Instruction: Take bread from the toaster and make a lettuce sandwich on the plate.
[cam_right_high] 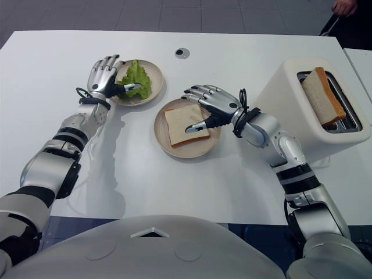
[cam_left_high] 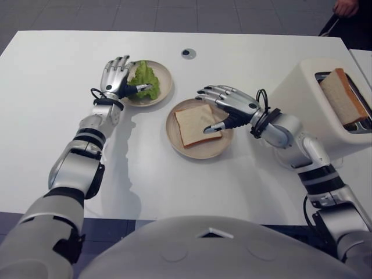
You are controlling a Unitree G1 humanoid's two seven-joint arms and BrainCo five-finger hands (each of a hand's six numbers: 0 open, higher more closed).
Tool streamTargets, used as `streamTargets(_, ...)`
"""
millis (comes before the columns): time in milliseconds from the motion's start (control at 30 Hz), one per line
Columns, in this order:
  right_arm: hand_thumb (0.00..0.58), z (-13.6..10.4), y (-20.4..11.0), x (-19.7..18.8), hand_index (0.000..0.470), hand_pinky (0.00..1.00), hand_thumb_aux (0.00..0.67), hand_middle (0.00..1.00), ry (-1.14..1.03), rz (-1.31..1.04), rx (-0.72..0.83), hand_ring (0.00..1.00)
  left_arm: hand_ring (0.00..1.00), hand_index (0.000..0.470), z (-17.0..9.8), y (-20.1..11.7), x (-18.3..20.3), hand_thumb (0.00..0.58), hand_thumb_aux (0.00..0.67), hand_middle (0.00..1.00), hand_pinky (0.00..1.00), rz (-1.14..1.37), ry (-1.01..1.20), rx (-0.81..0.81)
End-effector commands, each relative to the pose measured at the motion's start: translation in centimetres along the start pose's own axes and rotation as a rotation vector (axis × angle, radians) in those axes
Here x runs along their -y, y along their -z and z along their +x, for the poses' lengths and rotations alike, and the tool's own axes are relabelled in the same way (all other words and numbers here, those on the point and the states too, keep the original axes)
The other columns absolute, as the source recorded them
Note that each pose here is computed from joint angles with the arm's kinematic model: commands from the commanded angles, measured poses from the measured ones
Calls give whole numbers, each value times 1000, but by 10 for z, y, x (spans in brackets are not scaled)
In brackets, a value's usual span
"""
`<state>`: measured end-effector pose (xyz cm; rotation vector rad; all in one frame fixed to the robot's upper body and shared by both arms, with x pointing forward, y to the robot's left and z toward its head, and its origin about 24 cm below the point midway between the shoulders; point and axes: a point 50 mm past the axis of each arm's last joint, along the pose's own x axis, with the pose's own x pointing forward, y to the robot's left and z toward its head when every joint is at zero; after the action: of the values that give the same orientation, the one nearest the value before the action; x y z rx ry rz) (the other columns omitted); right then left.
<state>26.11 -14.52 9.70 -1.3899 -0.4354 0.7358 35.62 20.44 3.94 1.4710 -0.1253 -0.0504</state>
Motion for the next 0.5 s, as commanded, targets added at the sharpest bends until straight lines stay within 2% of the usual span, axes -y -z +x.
streamTargets(33, 0, -7, -2, 3, 0, 0, 0, 0, 4, -11, -6, 0, 0, 0, -2, -3, 14, 0, 0, 0, 0, -3, 129, 7)
streamTargets(67, 0, -8, -3, 6, 0, 0, 0, 0, 26, -11, -8, 0, 0, 194, -3, -3, 16, 379, 276, 0, 0, 0, 148, 9)
streamTargets(100, 0, -10, -3, 10, 0, 0, 0, 0, 47, -9, -10, 0, 0, 271, -4, -3, 17, 476, 386, 0, 0, 1, 156, 10)
streamTargets(133, 0, -12, -4, 13, 0, 0, 0, 0, 67, -8, -12, 0, 0, 422, -4, -3, 17, 574, 602, 0, 0, 1, 162, 13)
streamTargets(167, 0, -13, -5, 16, 0, 0, 0, 0, 82, -7, -12, 0, 0, 422, -4, -3, 16, 574, 602, 0, 0, -1, 163, 15)
streamTargets(200, 0, -14, -6, 18, 0, 0, 0, 0, 90, -5, -14, 0, 0, 468, -4, -2, 16, 580, 667, 0, 0, -2, 162, 17)
streamTargets(400, 0, -16, -5, 17, 0, 0, 0, 0, 120, 9, -33, 0, 0, 470, 0, -3, 6, 580, 670, 0, 0, -26, 82, 44)
streamTargets(433, 0, -16, -5, 15, 0, 0, 0, 0, 121, 13, -35, 0, 0, 468, 2, -6, 2, 580, 667, 0, 0, -42, 47, 63)
streamTargets(500, 0, -16, -5, 11, 0, 0, 0, 0, 126, 26, -38, 0, 0, 420, 3, -14, -5, 573, 599, 0, 0, -103, -31, 109)
